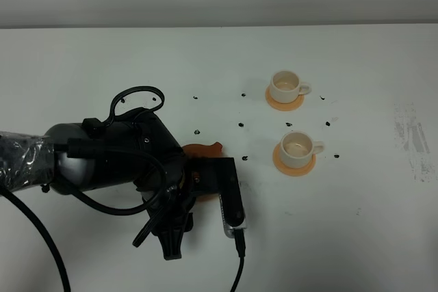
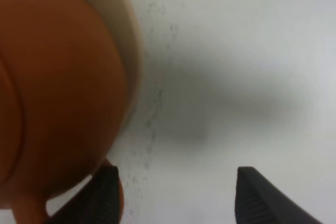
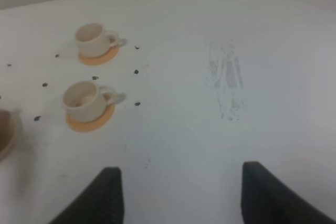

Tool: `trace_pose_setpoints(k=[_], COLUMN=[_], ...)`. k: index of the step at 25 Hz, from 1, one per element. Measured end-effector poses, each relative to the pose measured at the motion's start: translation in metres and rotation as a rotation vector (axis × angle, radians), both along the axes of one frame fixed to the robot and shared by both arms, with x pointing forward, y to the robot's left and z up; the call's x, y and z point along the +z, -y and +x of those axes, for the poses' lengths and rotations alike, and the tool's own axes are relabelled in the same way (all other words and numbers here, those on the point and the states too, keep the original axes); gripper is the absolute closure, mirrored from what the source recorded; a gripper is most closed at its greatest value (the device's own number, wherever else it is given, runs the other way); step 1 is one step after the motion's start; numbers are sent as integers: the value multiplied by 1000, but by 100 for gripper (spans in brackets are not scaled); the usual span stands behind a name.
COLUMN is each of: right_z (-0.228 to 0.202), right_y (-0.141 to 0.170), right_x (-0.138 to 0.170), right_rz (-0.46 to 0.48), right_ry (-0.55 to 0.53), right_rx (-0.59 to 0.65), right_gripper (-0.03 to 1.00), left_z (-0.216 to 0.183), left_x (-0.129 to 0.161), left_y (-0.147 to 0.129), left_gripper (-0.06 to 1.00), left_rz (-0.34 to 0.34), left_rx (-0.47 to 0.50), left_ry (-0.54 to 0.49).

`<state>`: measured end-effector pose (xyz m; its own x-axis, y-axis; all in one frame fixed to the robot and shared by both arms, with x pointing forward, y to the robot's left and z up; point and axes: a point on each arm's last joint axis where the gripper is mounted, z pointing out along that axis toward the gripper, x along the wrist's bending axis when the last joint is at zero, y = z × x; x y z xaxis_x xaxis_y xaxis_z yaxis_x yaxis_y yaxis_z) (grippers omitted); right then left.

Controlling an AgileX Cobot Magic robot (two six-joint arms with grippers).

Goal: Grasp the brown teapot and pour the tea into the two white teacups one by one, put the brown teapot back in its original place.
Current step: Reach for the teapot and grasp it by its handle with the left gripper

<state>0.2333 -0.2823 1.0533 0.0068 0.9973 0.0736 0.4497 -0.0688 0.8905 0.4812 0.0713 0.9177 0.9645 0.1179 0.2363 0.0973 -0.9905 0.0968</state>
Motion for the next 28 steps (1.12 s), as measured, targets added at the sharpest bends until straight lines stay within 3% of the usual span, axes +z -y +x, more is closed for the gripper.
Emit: trace_pose_setpoints(k=[17,21,28], right_z=[0,0,0], right_y=[0,0,0], right_x=[0,0,0], right_rz=[0,0,0], right_ry=[0,0,0], right_rx=[-1,-1,-1], right_gripper=[46,46,46], left_z=[-20,-31,-26], left_x=[21,51,101], left_y=[13,7,-36], left_gripper=[43,43,43], left_rz=[-72,-152,-251], left_rx=[-36,143,600], left_ry=[-10,-37,28])
